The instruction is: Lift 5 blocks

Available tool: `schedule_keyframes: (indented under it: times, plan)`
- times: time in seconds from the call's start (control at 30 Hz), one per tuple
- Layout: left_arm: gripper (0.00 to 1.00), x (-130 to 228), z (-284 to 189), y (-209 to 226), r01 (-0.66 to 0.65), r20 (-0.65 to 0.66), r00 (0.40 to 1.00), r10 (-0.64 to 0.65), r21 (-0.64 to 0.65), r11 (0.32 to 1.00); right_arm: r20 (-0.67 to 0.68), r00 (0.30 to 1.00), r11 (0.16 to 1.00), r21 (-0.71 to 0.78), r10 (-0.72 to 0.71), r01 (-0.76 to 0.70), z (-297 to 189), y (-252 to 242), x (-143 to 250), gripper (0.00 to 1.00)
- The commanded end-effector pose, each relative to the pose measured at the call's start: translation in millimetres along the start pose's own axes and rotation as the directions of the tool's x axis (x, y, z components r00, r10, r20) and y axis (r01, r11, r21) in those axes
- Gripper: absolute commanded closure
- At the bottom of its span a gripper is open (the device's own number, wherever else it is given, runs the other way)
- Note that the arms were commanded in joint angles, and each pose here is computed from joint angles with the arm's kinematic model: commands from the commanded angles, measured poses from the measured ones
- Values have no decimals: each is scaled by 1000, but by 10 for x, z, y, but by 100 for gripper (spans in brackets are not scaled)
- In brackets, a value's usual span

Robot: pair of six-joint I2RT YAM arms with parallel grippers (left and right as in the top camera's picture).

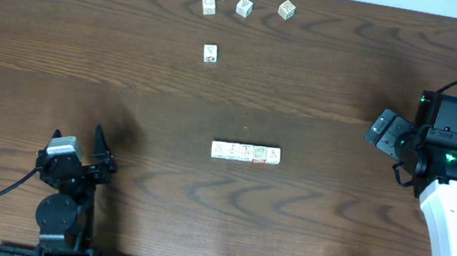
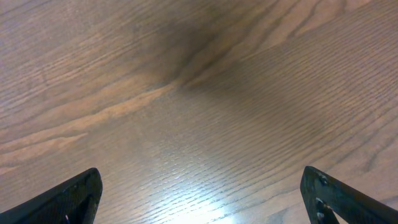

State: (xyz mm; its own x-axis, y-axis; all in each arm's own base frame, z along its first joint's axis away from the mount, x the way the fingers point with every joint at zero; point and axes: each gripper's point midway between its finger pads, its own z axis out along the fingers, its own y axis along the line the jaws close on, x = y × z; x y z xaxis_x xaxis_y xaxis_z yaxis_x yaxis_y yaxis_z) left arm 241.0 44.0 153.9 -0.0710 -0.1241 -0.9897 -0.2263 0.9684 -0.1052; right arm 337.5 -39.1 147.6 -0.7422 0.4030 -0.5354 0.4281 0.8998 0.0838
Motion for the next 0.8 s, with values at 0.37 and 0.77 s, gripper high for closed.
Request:
schedule_keyframes:
  times: [0.37,0.77]
  plan:
    - [25,185,-11,-170,-11,-62,998,16,75,997,16,1000,1000,-2,-3,3,-38,2,-54,1]
    - [25,185,-11,-170,-11,-63,998,16,75,997,93,996,999,-46,-1,5,-364,35,-118,1]
